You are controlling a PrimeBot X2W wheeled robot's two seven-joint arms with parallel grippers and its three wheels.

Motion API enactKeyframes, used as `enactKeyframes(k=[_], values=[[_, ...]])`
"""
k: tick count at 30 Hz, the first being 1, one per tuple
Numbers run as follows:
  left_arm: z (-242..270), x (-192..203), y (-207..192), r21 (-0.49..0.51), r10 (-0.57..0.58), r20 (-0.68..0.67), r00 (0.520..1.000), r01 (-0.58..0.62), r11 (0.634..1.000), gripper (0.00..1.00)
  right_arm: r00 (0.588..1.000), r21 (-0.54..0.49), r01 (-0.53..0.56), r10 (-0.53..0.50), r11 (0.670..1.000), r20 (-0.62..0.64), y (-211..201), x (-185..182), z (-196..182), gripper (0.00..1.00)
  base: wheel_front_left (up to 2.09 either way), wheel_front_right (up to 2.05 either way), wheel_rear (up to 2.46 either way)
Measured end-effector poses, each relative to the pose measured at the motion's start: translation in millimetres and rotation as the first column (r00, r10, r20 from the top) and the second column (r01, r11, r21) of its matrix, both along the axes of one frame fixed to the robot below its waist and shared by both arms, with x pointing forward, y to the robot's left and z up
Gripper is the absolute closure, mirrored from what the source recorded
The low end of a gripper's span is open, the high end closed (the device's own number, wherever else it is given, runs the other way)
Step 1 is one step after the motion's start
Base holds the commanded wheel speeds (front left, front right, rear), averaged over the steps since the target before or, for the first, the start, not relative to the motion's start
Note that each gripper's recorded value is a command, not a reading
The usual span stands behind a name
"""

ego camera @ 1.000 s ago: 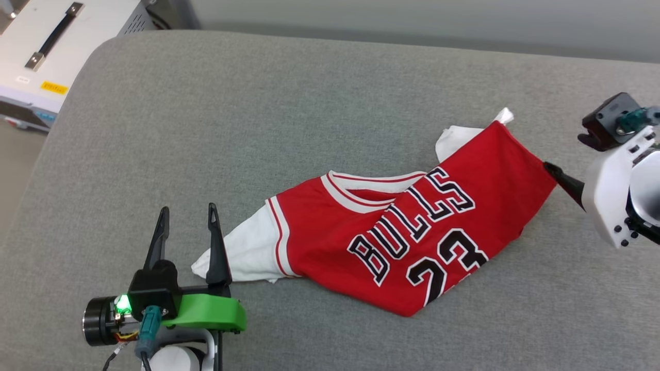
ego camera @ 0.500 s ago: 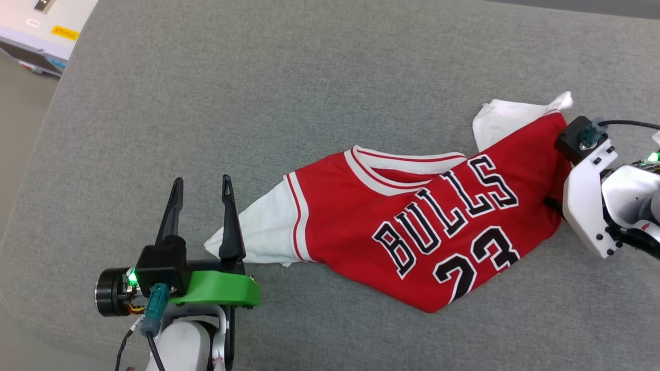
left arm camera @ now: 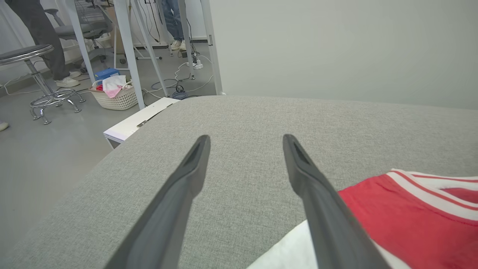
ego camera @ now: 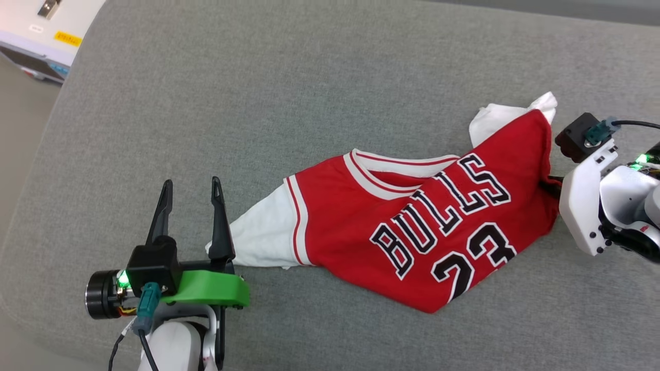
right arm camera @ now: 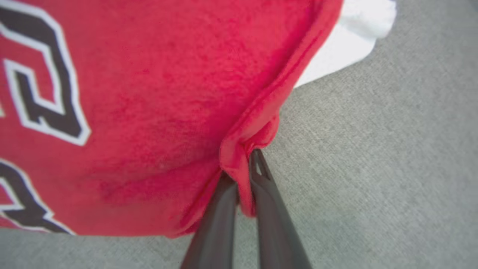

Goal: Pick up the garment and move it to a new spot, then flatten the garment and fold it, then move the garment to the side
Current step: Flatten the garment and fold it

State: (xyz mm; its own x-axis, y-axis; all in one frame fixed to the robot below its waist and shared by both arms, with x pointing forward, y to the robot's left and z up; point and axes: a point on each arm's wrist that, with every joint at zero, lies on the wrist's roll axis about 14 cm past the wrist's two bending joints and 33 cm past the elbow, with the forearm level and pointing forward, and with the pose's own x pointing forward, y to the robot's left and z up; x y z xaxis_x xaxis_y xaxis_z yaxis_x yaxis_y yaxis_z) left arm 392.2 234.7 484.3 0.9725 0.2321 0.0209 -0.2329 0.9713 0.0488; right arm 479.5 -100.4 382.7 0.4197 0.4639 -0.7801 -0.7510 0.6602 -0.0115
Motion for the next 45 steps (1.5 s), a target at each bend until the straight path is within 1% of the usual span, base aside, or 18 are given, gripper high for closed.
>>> enactKeyframes(k=[7, 12, 16, 20, 23, 24, 25, 28, 29, 30, 31, 33, 36, 39, 41, 45], values=[[7.4, -14.0, -3.8, -0.008, -0.011, 0.018, 1.000, 0.011, 1.000, 0.00, 0.996, 0.085, 0.056, -0.062, 0.995, 0.063, -20.2, -21.7, 27.6, 1.00, 0.00, 0.00, 0.00], [13.6, -23.0, -11.0, -0.017, -0.033, 0.037, 0.999, 0.033, 0.999, 0.00, 0.987, 0.110, 0.148, -0.154, 0.983, 0.045, -53.3, -55.9, 31.2, 1.00, 0.00, 0.00, 0.00], [16.2, -27.2, -18.3, -0.021, -0.056, 0.046, 0.997, 0.057, 0.998, 0.00, 0.970, 0.125, 0.239, -0.242, 0.963, 0.006, -79.0, -88.3, 25.7, 1.00, 0.00, 0.00, 0.00], [21.5, -28.9, -25.0, -0.024, -0.077, 0.064, 0.995, 0.078, 0.997, 0.00, 0.939, 0.117, 0.343, -0.337, 0.932, -0.069, -103.4, -129.3, 8.9, 1.00, 0.00, 0.00, 0.00], [25.7, -28.1, -30.3, -0.026, -0.097, 0.078, 0.992, 0.099, 0.995, 0.00, 0.900, 0.118, 0.433, -0.420, 0.894, -0.120, -118.3, -155.4, -5.7, 1.00, 0.00, 0.00, 0.00], [27.1, -28.0, -31.5, -0.025, -0.101, 0.082, 0.992, 0.103, 0.994, 0.00, 0.889, 0.107, 0.451, -0.436, 0.886, -0.138, -121.9, -166.0, -12.0, 1.00, 0.00, 0.00, 0.00], [27.7, -28.0, -32.1, -0.024, -0.103, 0.084, 0.991, 0.105, 0.994, 0.00, 0.882, 0.099, 0.464, -0.448, 0.880, -0.149, -124.5, -173.4, -16.5, 1.00, 0.00, 0.00, 0.00], [28.4, -28.4, -32.7, -0.024, -0.104, 0.086, 0.991, 0.107, 0.994, 0.00, 0.849, 0.129, 0.523, -0.502, 0.842, -0.165, -126.7, -184.6, -22.3, 1.00, 0.00, 0.00, 0.00], [28.5, -28.6, -32.5, -0.024, -0.104, 0.086, 0.991, 0.106, 0.994, 0.00, 0.843, 0.142, 0.534, -0.513, 0.834, -0.160, -126.3, -184.2, -21.4, 0.86, 0.00, 0.00, 0.00], [28.3, -29.1, -32.2, -0.024, -0.103, 0.086, 0.991, 0.105, 0.994, 0.00, 0.837, 0.157, 0.545, -0.525, 0.824, -0.152, -126.5, -183.7, -20.3, 0.57, 0.00, 0.00, 0.00], [27.6, -29.9, -32.1, -0.024, -0.103, 0.084, 0.991, 0.105, 0.994, 0.00, 0.833, 0.172, 0.553, -0.537, 0.815, -0.136, -127.0, -182.3, -18.4, 0.00, 0.00, 0.00, 0.00], [26.4, -31.3, -32.4, -0.021, -0.105, 0.079, 0.991, 0.107, 0.994, 0.00, 0.819, 0.208, 0.573, -0.564, 0.793, -0.109, -127.9, -178.4, -13.2, 0.00, 0.00, 0.00, 0.00], [27.7, -31.7, -34.9, -0.008, -0.118, 0.081, 0.990, 0.119, 0.993, 0.00, 0.815, 0.250, 0.568, -0.579, 0.784, -0.036, -131.4, -167.9, 2.2, 0.00, 0.00, 0.00, 0.00], [30.3, -32.1, -35.3, -0.002, -0.121, 0.088, 0.989, 0.121, 0.993, 0.00, 0.795, 0.327, 0.551, -0.602, 0.768, 0.075, -137.9, -144.4, 34.6, 0.00, 0.00, 0.00, 0.00], [31.4, -32.3, -34.9, -0.001, -0.120, 0.091, 0.989, 0.120, 0.993, 0.00, 0.768, 0.387, 0.530, -0.621, 0.755, 0.158, -142.9, -127.1, 62.0, 0.00, 0.00, 0.00, 0.00], [31.1, -32.6, -33.7, 0.005, -0.118, 0.089, 0.989, 0.118, 0.993, 0.00, 0.736, 0.452, 0.461, -0.614, 0.764, 0.286, -141.0, -102.4, 108.5, 0.00, 0.00, 0.00, 0.00]])
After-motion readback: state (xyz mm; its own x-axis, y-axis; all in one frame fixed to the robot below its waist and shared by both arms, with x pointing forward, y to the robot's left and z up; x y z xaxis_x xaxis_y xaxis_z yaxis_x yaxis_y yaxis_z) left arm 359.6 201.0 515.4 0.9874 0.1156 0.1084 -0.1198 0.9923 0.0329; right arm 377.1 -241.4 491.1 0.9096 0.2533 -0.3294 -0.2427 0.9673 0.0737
